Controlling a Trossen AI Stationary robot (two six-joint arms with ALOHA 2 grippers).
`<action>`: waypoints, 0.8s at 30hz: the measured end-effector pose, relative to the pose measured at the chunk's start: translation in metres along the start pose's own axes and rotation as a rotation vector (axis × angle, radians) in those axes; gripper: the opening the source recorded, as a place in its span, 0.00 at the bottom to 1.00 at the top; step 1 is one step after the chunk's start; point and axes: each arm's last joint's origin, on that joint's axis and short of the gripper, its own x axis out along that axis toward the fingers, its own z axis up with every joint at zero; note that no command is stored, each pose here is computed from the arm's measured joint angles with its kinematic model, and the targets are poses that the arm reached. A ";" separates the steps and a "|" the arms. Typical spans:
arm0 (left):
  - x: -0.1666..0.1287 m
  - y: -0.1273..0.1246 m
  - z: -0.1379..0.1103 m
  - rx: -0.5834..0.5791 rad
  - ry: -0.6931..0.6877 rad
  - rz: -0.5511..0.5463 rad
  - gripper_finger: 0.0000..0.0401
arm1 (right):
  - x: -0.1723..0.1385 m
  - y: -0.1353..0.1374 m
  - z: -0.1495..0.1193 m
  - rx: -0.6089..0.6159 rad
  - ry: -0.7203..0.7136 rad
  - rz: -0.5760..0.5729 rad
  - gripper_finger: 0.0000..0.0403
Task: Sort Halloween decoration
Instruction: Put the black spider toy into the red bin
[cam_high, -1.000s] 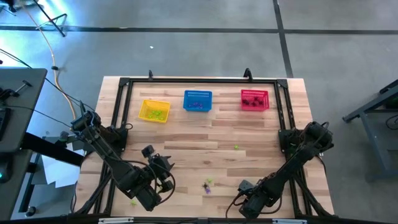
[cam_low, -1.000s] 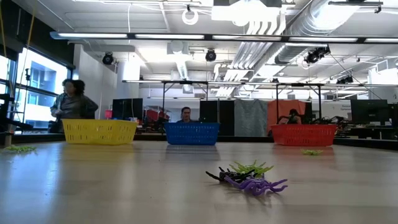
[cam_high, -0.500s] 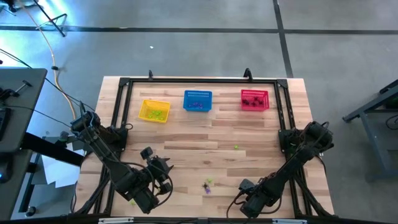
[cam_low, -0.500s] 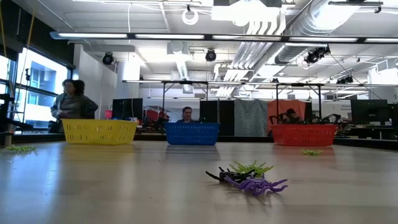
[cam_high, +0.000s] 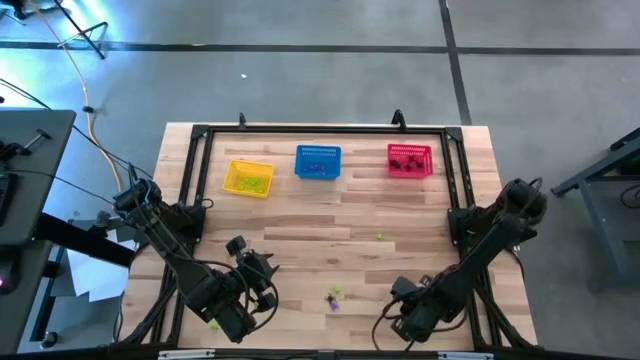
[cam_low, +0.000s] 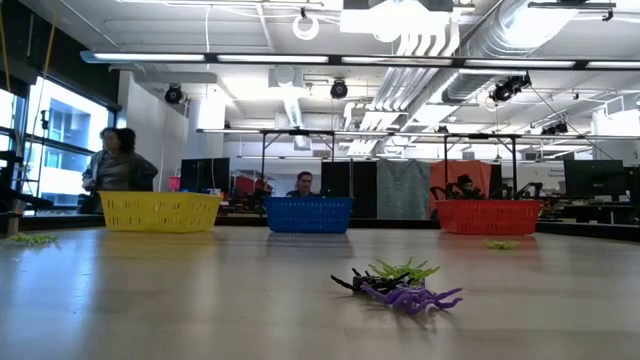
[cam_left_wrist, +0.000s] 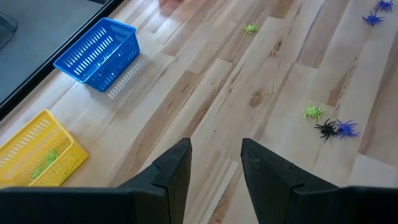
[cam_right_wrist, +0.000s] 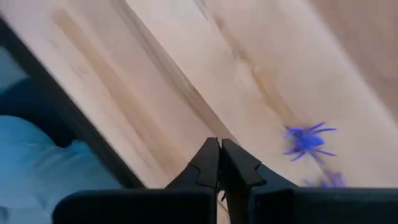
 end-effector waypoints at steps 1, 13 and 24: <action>0.000 0.000 0.000 0.000 0.000 0.000 0.33 | -0.009 -0.001 0.001 0.003 -0.018 0.016 0.00; 0.003 0.001 0.002 0.007 -0.010 0.013 0.33 | -0.105 -0.057 0.036 0.065 -0.319 -0.058 0.00; 0.017 0.007 0.013 0.046 -0.011 0.062 0.33 | -0.139 -0.147 0.129 0.099 -0.306 -0.607 0.00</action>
